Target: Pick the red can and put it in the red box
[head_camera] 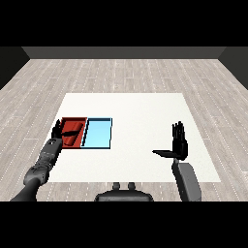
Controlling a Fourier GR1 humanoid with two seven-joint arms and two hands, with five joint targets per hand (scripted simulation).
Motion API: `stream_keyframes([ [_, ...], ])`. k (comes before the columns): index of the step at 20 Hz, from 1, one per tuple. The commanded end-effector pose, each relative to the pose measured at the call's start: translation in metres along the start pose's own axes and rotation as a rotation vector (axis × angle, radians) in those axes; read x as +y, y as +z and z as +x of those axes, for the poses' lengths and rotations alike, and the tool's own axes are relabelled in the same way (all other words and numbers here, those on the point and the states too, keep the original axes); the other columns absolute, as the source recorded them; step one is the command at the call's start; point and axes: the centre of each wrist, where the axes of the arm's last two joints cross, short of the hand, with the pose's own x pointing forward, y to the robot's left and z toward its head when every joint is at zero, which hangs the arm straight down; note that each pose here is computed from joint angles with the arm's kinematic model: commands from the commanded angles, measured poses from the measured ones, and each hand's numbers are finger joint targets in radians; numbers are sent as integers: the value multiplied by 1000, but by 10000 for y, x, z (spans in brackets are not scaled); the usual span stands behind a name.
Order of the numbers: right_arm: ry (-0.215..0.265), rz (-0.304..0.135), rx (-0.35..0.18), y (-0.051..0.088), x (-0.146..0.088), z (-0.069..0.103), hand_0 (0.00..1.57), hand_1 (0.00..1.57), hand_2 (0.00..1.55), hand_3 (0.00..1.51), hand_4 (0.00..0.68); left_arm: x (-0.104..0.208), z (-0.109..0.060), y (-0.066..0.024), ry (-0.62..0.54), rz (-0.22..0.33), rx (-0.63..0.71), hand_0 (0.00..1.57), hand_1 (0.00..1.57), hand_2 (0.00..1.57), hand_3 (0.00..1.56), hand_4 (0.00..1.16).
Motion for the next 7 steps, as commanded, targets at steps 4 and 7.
stream_keyframes([
  [4,-31,8,25,27,82,-30,0,0,0,0,0,-107,529,0,489,62,-510,0,0,0,0,0],
  [7,-19,31,11,54,-32,79,0,0,0,0,0,-239,555,104,557,-11,-662,0,0,0,0,0],
])
